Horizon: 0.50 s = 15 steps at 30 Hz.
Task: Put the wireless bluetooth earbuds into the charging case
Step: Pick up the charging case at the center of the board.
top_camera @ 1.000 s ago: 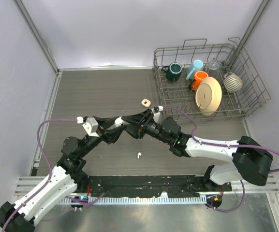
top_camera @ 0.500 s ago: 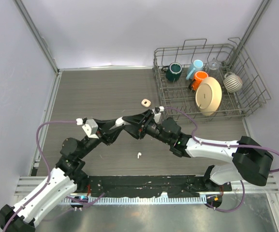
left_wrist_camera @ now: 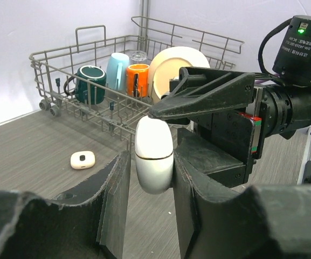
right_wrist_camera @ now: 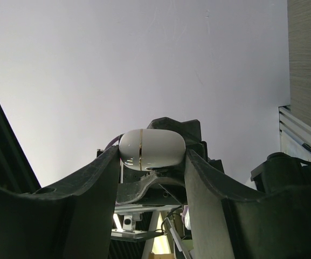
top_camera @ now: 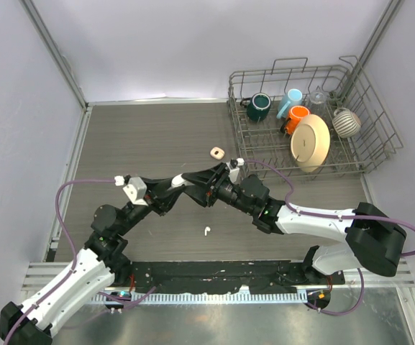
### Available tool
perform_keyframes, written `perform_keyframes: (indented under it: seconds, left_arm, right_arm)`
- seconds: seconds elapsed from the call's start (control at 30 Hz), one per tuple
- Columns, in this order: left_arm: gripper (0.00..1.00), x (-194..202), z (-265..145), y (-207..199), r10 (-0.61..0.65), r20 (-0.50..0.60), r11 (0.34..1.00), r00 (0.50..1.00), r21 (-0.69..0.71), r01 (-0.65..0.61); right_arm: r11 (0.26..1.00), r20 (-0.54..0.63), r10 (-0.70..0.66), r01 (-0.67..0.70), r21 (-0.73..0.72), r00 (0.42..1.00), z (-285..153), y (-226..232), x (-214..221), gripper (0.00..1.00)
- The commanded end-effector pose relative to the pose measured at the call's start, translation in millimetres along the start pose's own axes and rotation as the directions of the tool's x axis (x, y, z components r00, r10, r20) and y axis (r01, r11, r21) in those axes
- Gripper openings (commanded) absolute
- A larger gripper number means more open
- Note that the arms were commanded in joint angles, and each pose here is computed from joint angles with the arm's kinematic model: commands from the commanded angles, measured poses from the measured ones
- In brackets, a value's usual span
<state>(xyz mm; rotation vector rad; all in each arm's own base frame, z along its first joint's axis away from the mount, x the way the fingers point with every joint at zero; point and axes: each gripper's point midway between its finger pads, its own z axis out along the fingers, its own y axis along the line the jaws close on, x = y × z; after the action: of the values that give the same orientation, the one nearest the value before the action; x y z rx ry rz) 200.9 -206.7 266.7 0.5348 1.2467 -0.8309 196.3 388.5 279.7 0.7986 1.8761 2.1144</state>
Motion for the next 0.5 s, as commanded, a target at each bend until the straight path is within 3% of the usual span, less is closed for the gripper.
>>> perform_keyframes:
  seconds: [0.0, 0.17, 0.33, 0.43, 0.47]
  left_arm:
    - [0.39, -19.2, 3.2, -0.1, 0.02, 0.082, 1.0, 0.996, 0.0, -0.02]
    - [0.38, -16.7, 3.2, -1.6, 0.016, 0.082, 1.0, 0.996, 0.01, -0.017]
    - [0.29, -14.3, 4.7, -3.3, 0.013, 0.078, 1.0, 0.997, 0.023, -0.015]
    - [0.19, -14.9, 5.6, -3.6, 0.01, 0.087, 1.0, 0.996, 0.026, -0.013]
    - [0.1, -17.0, 6.1, -3.8, 0.012, 0.093, 1.0, 0.996, 0.027, -0.015]
  right_arm:
    - [0.997, -0.017, 0.0, -0.001, -0.078, 1.0, -2.7, 24.1, 6.5, 0.01]
    - [0.997, -0.024, 0.002, -0.004, -0.079, 1.0, -1.4, 24.5, 7.2, 0.01]
    - [0.997, -0.034, 0.006, -0.009, -0.081, 0.999, -0.9, 24.0, 9.1, 0.01]
    - [0.997, -0.042, 0.006, -0.009, -0.079, 0.999, -0.4, 23.8, 10.4, 0.01]
    - [0.997, -0.043, 0.007, -0.01, -0.078, 0.999, -0.1, 23.8, 10.6, 0.01]
